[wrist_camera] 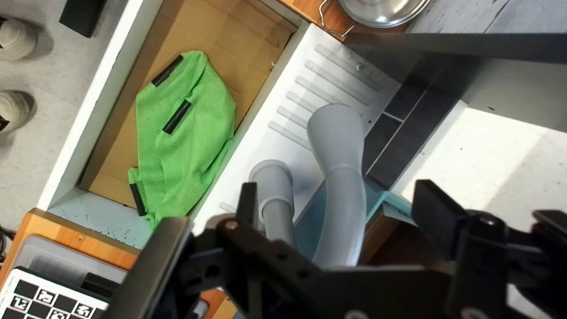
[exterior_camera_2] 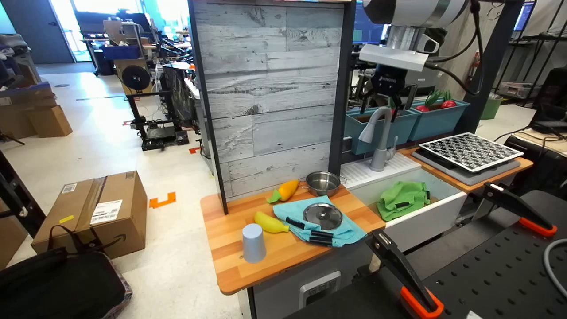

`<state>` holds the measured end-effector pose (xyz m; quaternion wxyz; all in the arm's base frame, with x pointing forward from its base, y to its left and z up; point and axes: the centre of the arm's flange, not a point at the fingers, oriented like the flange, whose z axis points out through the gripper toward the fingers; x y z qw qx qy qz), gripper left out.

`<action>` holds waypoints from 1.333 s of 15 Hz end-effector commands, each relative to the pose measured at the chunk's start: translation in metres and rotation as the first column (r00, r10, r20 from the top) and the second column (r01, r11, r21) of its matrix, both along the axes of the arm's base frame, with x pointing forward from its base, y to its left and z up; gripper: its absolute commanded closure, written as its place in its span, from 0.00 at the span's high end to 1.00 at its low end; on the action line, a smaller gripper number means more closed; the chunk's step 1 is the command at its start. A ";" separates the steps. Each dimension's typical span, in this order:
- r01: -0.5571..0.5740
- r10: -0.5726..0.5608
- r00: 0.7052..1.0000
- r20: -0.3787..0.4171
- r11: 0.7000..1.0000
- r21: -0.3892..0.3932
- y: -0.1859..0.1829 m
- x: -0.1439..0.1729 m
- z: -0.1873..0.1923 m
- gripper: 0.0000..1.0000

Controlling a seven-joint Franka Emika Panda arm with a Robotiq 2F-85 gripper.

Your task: Move the faucet slightly to the right

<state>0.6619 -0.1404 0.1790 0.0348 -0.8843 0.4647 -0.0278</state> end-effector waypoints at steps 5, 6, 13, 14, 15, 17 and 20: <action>0.003 -0.004 1.000 -0.029 0.999 -0.039 -0.002 0.023 -0.008 0.27; 0.000 -0.002 1.000 -0.031 0.999 -0.041 -0.002 0.024 -0.009 0.20; -0.022 0.020 0.999 -0.029 0.998 -0.057 -0.012 -0.004 -0.012 0.06; -0.028 0.027 0.999 -0.031 0.998 -0.061 -0.013 -0.007 -0.013 0.06; -0.041 0.038 0.998 -0.040 0.997 -0.065 -0.016 -0.012 -0.014 0.06; -0.068 0.063 0.996 -0.059 0.995 -0.077 -0.023 -0.019 -0.018 0.06; -0.136 0.126 0.988 -0.084 0.983 -0.121 -0.038 -0.028 -0.021 0.06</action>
